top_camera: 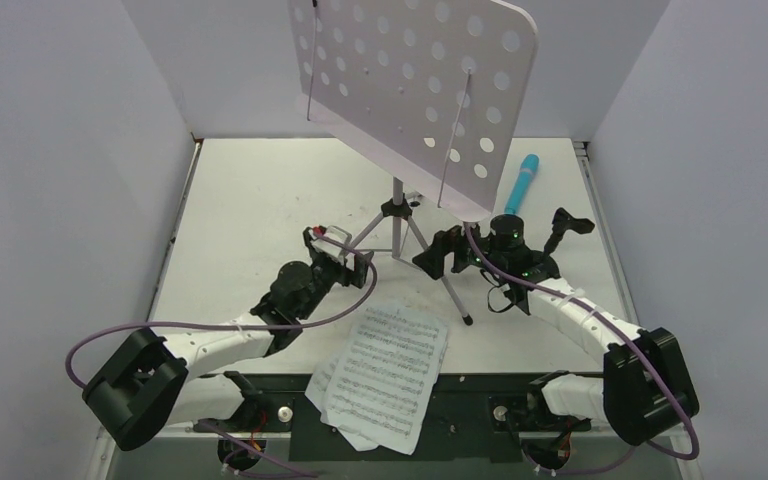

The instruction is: Set up the instrument practice props

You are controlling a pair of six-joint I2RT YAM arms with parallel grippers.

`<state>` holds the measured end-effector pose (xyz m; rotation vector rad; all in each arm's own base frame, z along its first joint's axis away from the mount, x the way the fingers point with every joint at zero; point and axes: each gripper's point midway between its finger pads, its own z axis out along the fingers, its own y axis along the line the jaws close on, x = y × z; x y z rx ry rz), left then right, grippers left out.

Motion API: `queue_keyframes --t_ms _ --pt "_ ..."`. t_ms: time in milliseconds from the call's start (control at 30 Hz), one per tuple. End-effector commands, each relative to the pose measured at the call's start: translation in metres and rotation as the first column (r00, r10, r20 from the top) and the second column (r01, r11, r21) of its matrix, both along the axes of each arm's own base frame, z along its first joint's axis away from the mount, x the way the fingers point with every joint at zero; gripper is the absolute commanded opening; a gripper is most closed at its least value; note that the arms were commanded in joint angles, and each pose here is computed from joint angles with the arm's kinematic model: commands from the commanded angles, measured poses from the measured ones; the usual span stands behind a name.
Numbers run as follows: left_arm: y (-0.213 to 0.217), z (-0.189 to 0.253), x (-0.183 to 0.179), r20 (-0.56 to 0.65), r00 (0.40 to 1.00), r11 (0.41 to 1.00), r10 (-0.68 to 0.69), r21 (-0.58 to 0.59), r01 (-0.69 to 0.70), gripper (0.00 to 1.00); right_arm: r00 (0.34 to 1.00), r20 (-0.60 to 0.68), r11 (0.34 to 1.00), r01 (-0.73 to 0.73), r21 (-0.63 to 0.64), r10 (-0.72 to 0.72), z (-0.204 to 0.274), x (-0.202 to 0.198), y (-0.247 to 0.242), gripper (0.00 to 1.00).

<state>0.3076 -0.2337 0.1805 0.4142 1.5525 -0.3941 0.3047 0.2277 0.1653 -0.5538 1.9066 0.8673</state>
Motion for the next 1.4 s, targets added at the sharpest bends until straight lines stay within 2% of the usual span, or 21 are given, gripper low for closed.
queue_keyframes --t_ms 0,167,467,633,867,1233,1367 --pt "-0.011 0.005 -0.008 -0.018 0.991 0.987 -0.136 -0.084 0.134 0.78 0.999 0.025 0.999 0.039 -0.006 -0.039 -0.003 -0.006 -0.008 0.99" --pt "-0.016 0.001 -0.008 -0.05 0.972 0.967 -0.228 -0.129 0.22 0.74 0.996 -0.011 0.996 0.084 -0.033 -0.084 -0.022 -0.015 -0.018 0.98" --pt "-0.019 -0.004 0.006 -0.059 0.968 0.965 -0.243 -0.111 0.235 0.68 0.985 -0.045 0.981 0.159 -0.11 -0.165 -0.046 -0.019 -0.036 0.95" --pt "-0.022 -0.005 0.014 -0.05 0.97 0.968 -0.238 -0.096 0.232 0.61 0.98 -0.043 0.97 0.187 -0.154 -0.196 -0.051 -0.014 -0.042 0.92" --pt "-0.018 -0.006 0.026 -0.035 0.982 0.981 -0.186 -0.059 0.184 0.46 0.976 -0.037 0.958 0.205 -0.202 -0.216 -0.053 -0.006 -0.046 0.89" --pt "-0.01 -0.016 0.031 -0.026 0.988 0.987 -0.155 0.034 0.156 0.13 0.97 -0.046 0.949 0.222 -0.225 -0.238 -0.055 0.007 -0.045 0.88" --pt "-0.005 -0.016 0.03 -0.023 0.991 0.99 -0.133 0.036 0.134 0.07 0.968 -0.051 0.944 0.225 -0.241 -0.244 -0.057 0.013 -0.044 0.88"
